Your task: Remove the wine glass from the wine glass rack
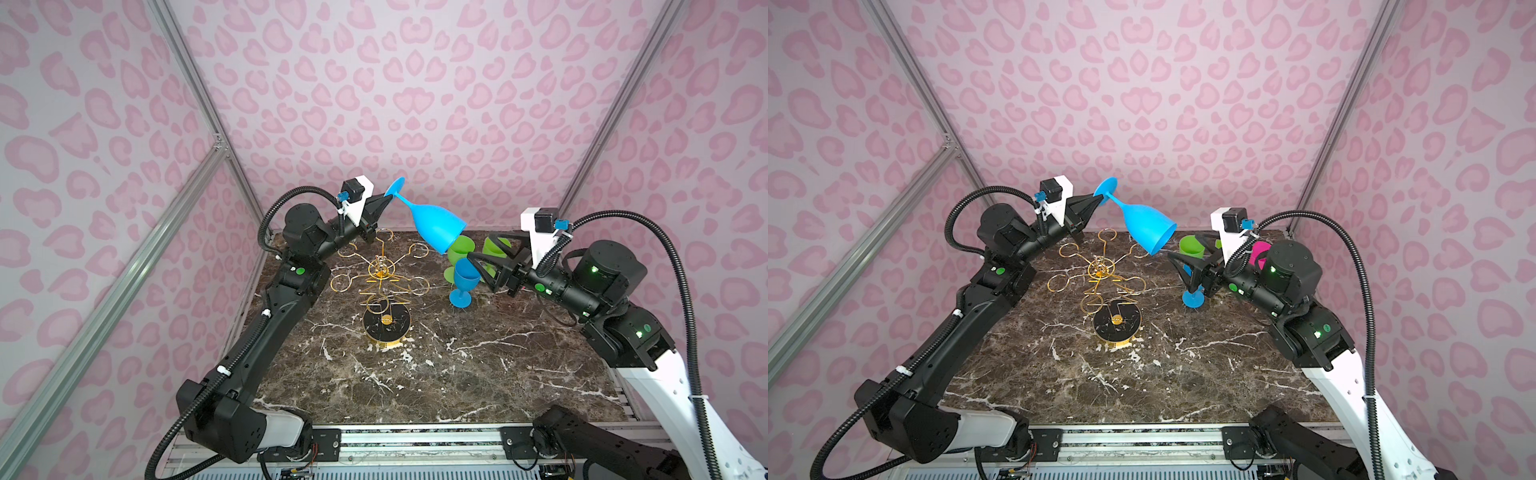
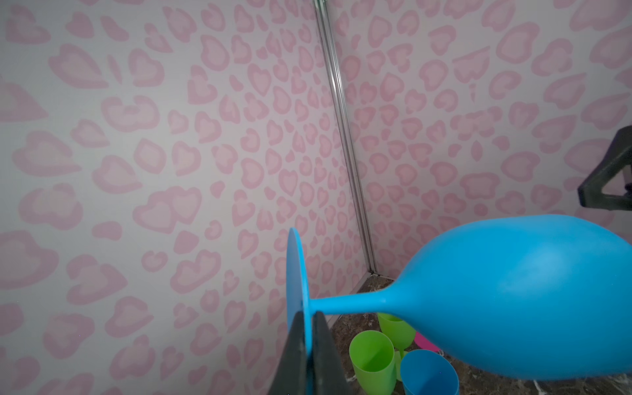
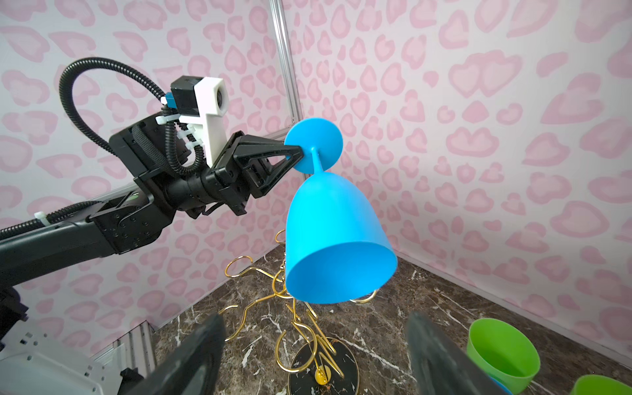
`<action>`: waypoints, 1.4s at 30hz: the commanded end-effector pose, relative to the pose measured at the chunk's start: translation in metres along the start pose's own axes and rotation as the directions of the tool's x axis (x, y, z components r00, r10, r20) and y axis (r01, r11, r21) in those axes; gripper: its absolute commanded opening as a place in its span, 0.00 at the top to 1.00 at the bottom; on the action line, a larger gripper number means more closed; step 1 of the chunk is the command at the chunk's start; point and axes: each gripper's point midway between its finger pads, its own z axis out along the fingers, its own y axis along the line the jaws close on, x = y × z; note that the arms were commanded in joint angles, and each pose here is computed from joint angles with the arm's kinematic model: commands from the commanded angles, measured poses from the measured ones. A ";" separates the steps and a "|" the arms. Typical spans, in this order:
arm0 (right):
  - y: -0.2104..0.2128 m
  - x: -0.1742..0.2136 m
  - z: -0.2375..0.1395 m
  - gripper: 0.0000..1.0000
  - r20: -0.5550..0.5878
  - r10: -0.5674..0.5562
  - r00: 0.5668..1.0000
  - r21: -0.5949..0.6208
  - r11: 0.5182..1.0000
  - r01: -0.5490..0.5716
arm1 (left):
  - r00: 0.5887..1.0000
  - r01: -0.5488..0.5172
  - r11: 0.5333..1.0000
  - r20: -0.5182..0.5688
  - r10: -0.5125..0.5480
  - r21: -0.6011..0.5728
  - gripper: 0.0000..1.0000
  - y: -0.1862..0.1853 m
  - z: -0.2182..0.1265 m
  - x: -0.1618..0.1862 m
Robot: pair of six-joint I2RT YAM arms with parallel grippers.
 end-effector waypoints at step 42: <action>-0.052 0.012 -0.050 1.00 -0.125 0.059 0.990 0.372 0.928 -0.008 | 0.994 0.102 0.966 0.056 -0.091 -0.237 0.03 0.018 -0.047 -0.012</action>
